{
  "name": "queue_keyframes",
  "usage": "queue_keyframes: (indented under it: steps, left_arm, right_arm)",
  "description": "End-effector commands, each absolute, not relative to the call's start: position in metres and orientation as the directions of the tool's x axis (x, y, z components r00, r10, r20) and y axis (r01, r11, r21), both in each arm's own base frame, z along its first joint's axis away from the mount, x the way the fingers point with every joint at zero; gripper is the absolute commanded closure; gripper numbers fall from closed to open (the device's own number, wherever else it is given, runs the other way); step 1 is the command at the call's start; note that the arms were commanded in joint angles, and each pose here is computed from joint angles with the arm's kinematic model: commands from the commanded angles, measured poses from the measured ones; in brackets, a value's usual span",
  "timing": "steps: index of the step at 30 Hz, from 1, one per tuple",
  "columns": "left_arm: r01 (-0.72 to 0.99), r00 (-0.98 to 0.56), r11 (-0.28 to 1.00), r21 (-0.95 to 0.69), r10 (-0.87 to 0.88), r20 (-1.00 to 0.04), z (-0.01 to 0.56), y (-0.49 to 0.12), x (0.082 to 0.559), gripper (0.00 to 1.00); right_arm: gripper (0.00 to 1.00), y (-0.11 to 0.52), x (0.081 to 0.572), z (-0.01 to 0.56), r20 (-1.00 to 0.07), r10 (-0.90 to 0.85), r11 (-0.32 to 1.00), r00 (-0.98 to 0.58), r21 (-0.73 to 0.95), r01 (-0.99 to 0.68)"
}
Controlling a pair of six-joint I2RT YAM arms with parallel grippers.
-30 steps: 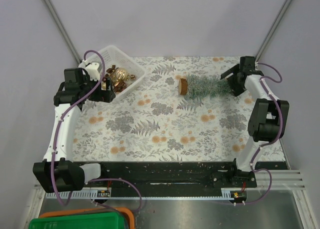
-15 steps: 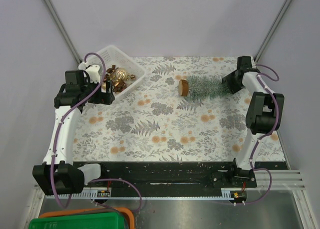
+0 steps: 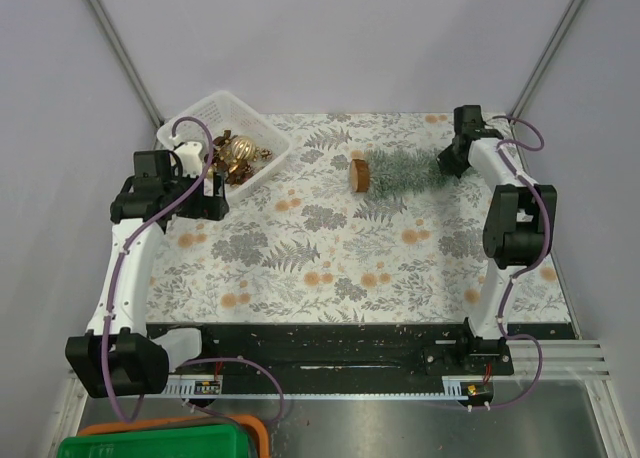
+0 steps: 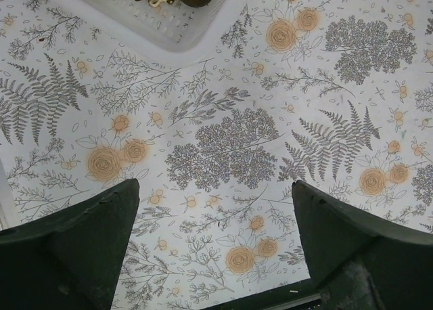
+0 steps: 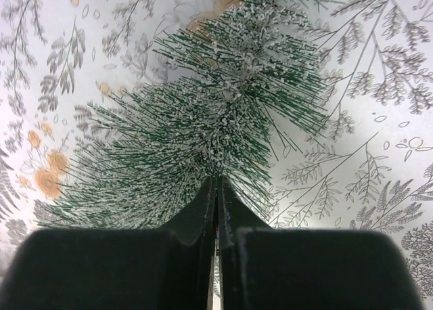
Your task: Decorate the small christmas tree
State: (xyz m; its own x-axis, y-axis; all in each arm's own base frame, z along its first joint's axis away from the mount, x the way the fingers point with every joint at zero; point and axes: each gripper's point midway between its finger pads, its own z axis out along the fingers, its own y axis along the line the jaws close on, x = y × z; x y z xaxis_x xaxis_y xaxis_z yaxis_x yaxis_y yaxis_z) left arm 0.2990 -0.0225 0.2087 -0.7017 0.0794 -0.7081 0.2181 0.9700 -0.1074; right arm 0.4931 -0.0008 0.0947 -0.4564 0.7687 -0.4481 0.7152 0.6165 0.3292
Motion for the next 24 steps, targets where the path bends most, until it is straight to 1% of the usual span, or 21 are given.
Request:
queue_keyframes:
  steps: [1,5,9,15,24]
  left_arm:
    - [0.235,-0.643,0.970,-0.061,0.108,-0.758,0.225,-0.021,0.297,0.01]
    - [0.233,-0.639,0.971,-0.058,0.108,-0.761,0.226,-0.020,0.294,0.01]
    - [0.236,-0.644,0.969,-0.070,0.102,-0.758,0.224,-0.022,0.292,0.01]
    - [0.257,-0.653,0.960,-0.113,0.086,-0.753,0.224,-0.031,0.295,0.01]
    - [0.282,-0.653,0.947,-0.152,0.073,-0.754,0.228,-0.041,0.298,0.01]
  right_arm:
    - [1.00,0.017,0.499,0.150,-0.563,0.696,0.691,-0.446,0.356,0.629]
    - [1.00,0.034,0.498,0.187,-0.634,0.637,0.749,-0.439,0.372,0.549]
    - [1.00,0.056,0.489,0.218,-0.724,0.536,0.822,-0.434,0.331,0.463]
    - [1.00,0.080,0.456,0.245,-0.828,0.403,0.892,-0.389,0.261,0.369]
    - [1.00,0.100,0.407,0.255,-0.862,0.360,0.921,-0.358,0.266,0.284]
